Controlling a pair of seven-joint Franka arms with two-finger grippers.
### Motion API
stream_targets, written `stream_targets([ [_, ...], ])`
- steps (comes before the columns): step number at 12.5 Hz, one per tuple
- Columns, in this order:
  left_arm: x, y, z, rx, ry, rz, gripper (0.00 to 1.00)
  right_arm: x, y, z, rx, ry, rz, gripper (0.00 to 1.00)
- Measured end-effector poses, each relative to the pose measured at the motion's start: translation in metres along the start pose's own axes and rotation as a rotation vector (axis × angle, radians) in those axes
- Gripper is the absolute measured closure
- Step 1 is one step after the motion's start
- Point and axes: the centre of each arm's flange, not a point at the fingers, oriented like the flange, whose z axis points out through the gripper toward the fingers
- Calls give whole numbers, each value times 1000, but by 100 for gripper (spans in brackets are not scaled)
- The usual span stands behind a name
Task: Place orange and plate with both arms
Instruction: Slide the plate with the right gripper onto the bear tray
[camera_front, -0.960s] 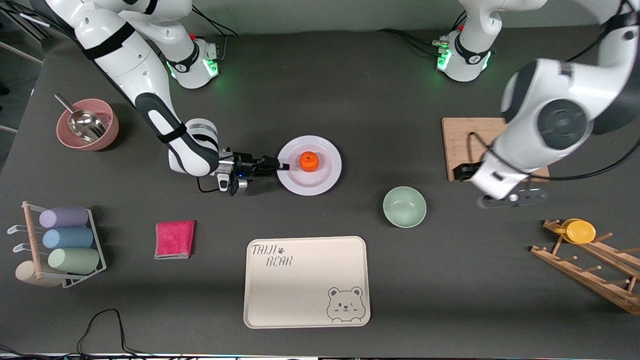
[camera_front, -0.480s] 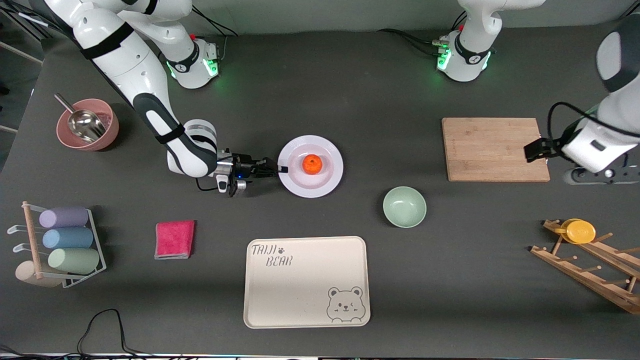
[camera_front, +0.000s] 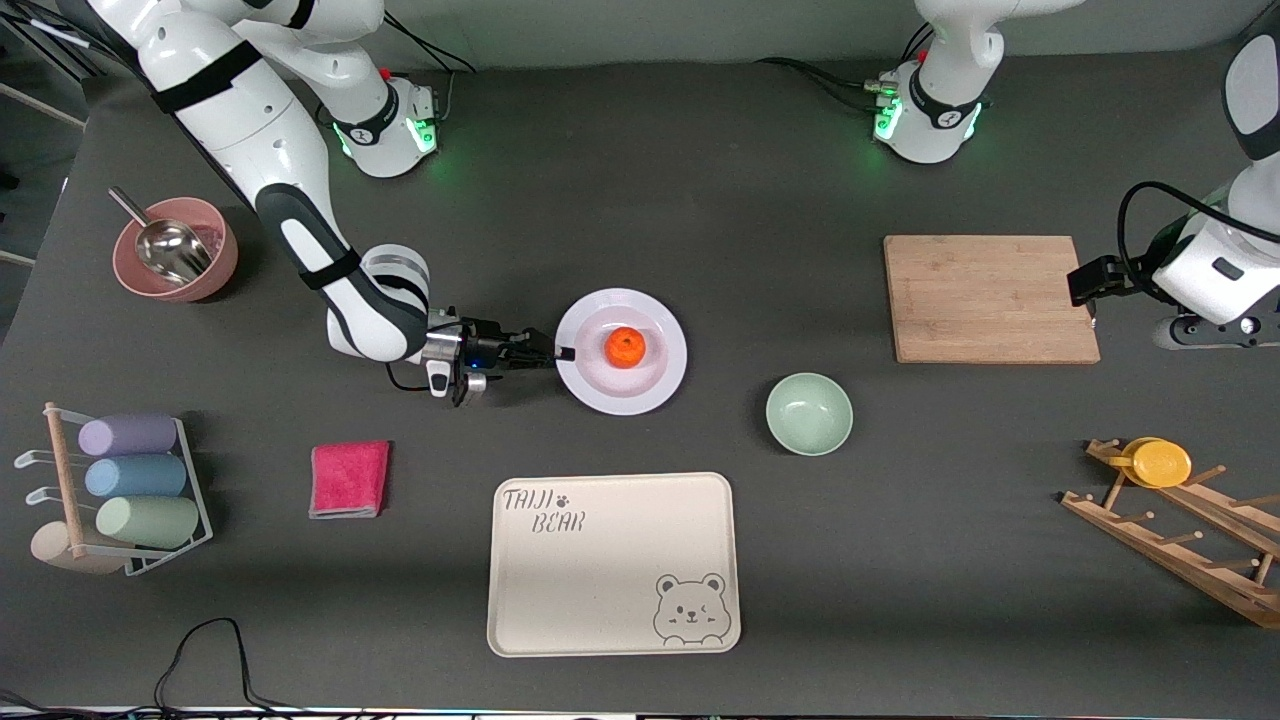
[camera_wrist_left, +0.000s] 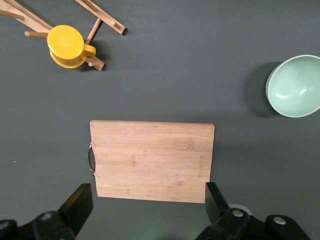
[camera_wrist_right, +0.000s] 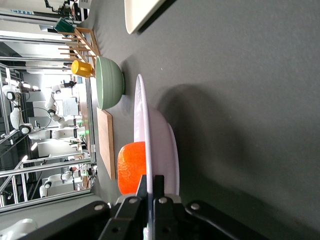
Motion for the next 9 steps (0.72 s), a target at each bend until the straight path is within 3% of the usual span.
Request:
stream_targets([
  [5, -3, 5, -1, 1, -15, 8, 0, 24, -18, -5, 19, 37, 5, 95],
  [9, -3, 8, -5, 0, -12, 14, 0, 63, -45, -9, 77, 111, 55, 95],
])
